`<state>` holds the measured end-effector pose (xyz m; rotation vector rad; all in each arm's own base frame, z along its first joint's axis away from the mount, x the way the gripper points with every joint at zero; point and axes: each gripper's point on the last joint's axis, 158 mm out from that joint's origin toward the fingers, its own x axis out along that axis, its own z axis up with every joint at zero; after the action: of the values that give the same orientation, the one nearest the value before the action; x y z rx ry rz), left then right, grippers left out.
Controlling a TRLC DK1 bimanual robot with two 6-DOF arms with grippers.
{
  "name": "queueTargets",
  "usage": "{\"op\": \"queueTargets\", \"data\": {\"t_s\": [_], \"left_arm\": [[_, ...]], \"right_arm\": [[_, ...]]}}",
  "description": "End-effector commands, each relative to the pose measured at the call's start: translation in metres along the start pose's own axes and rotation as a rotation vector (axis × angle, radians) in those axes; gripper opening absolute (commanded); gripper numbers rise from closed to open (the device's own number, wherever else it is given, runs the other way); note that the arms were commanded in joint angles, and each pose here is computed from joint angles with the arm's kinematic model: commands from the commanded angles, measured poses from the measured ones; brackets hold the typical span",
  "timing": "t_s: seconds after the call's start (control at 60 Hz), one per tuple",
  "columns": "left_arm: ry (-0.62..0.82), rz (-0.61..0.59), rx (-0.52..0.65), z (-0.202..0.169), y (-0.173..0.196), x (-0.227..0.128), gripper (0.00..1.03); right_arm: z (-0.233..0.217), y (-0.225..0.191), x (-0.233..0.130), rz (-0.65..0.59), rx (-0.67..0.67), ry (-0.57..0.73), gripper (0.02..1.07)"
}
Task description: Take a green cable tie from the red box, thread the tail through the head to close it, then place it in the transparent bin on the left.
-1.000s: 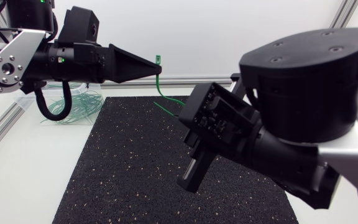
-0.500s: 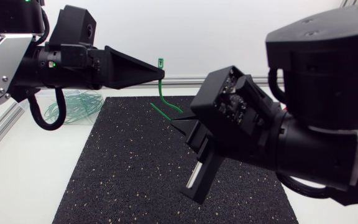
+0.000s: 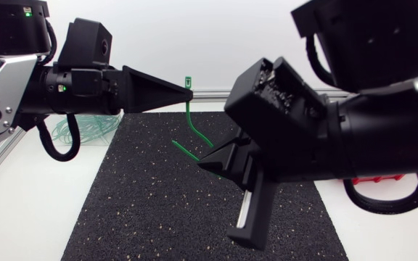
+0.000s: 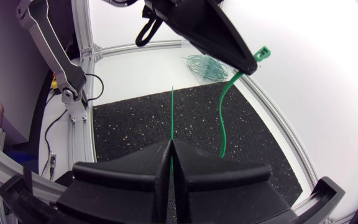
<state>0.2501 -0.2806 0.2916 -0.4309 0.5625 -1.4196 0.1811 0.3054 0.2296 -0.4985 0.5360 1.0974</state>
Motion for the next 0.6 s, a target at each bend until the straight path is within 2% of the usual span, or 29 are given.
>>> {"op": "queueTargets", "data": {"t_s": [0.0, 0.05, 0.15, 0.2, 0.317, 0.383, 0.45, 0.583], "left_arm": [[-0.011, -0.009, -0.038, -0.006, -0.003, -0.001, 0.03], [-0.027, -0.014, -0.046, -0.003, -0.003, -0.001, 0.03], [-0.036, -0.017, -0.051, -0.002, -0.003, -0.002, 0.03], [-0.037, -0.016, -0.052, -0.002, -0.003, -0.002, 0.03], [-0.038, -0.015, -0.053, -0.002, -0.002, -0.003, 0.03], [-0.037, -0.016, -0.056, -0.002, -0.002, -0.002, 0.03], [-0.037, -0.016, -0.055, -0.002, -0.002, -0.002, 0.03], [-0.035, -0.015, -0.059, -0.003, 0.000, -0.001, 0.03]], "right_arm": [[0.015, -0.005, -0.008, 0.006, 0.032, -0.024, 0.07], [0.020, -0.026, -0.011, -0.063, 0.052, -0.036, 0.07], [0.024, -0.022, -0.013, -0.052, 0.044, -0.029, 0.07], [0.031, -0.032, -0.019, -0.095, 0.074, -0.056, 0.07], [0.041, -0.027, -0.026, -0.085, 0.071, -0.072, 0.07], [0.027, -0.012, -0.020, 0.006, 0.127, 0.024, 0.07], [0.025, -0.011, -0.020, 0.021, 0.129, 0.037, 0.07], [0.028, -0.028, -0.021, -0.018, 0.152, 0.042, 0.07]]}}
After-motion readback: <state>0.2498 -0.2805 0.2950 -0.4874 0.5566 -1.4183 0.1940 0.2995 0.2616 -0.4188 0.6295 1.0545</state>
